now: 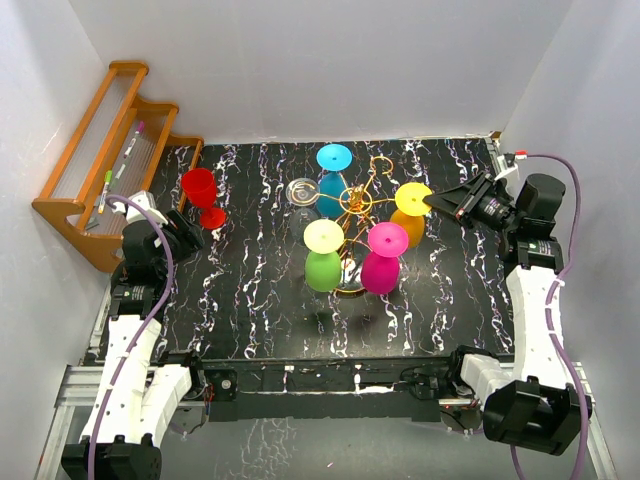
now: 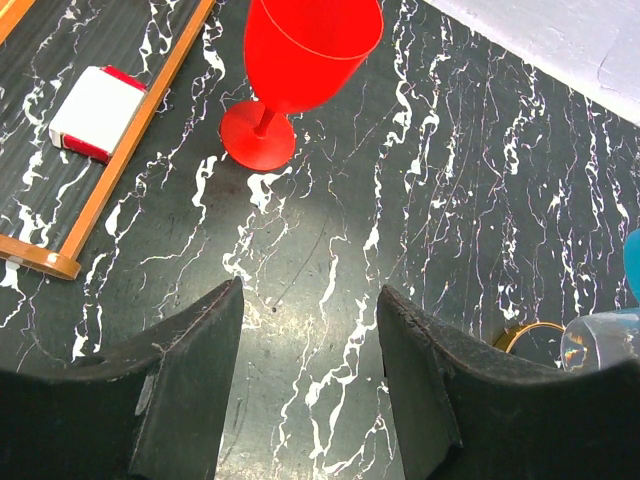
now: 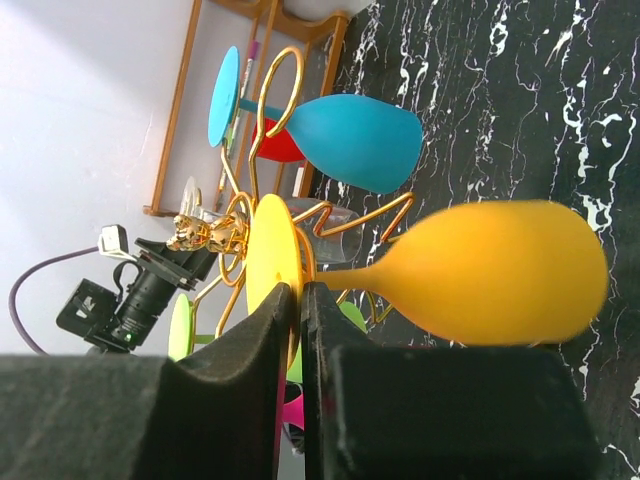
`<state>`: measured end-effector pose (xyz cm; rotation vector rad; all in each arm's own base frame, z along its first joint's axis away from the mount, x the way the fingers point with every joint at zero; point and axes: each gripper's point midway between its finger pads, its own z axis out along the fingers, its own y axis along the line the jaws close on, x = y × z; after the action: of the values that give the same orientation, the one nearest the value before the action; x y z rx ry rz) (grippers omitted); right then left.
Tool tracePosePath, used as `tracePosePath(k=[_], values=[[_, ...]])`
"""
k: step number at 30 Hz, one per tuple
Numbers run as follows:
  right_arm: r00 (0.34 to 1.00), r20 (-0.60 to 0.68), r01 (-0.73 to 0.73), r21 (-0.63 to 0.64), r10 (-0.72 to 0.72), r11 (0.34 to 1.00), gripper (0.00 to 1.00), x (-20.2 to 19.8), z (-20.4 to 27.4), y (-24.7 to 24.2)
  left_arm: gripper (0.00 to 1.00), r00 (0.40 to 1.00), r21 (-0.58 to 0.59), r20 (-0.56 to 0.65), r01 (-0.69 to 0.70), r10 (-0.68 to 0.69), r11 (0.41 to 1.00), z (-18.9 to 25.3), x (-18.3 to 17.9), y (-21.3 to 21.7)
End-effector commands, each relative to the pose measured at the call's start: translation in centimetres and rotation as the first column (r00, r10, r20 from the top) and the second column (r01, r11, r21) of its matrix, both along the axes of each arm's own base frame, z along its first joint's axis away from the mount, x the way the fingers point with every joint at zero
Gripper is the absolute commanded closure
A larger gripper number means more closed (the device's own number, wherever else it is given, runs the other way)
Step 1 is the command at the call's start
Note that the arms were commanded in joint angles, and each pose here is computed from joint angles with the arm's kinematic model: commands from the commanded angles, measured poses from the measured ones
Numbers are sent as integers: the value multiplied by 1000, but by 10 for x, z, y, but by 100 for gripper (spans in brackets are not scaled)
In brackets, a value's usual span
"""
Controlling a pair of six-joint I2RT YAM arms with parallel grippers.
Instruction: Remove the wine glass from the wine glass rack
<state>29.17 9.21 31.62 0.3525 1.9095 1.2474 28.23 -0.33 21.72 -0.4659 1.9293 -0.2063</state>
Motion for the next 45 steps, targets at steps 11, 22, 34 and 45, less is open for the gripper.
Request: tracePosePath(k=[11, 22, 34, 45], values=[[990, 126, 61, 2, -61, 998, 92, -5, 53, -2, 45, 1000, -3, 8, 10, -10, 1000, 1, 1, -1], [990, 129, -63, 65, 54, 996, 92, -5, 61, 14, 45, 1000, -2, 7, 9, -9, 1000, 1, 1, -1], [985, 137, -114, 56, 105, 992, 92, -3, 64, 37, 45, 1000, -2, 9, 9, -9, 1000, 2, 1, -1], [989, 134, -68, 7, 66, 998, 92, -11, 59, 41, 45, 1000, 0, 9, 8, -8, 1000, 2, 1, -1]])
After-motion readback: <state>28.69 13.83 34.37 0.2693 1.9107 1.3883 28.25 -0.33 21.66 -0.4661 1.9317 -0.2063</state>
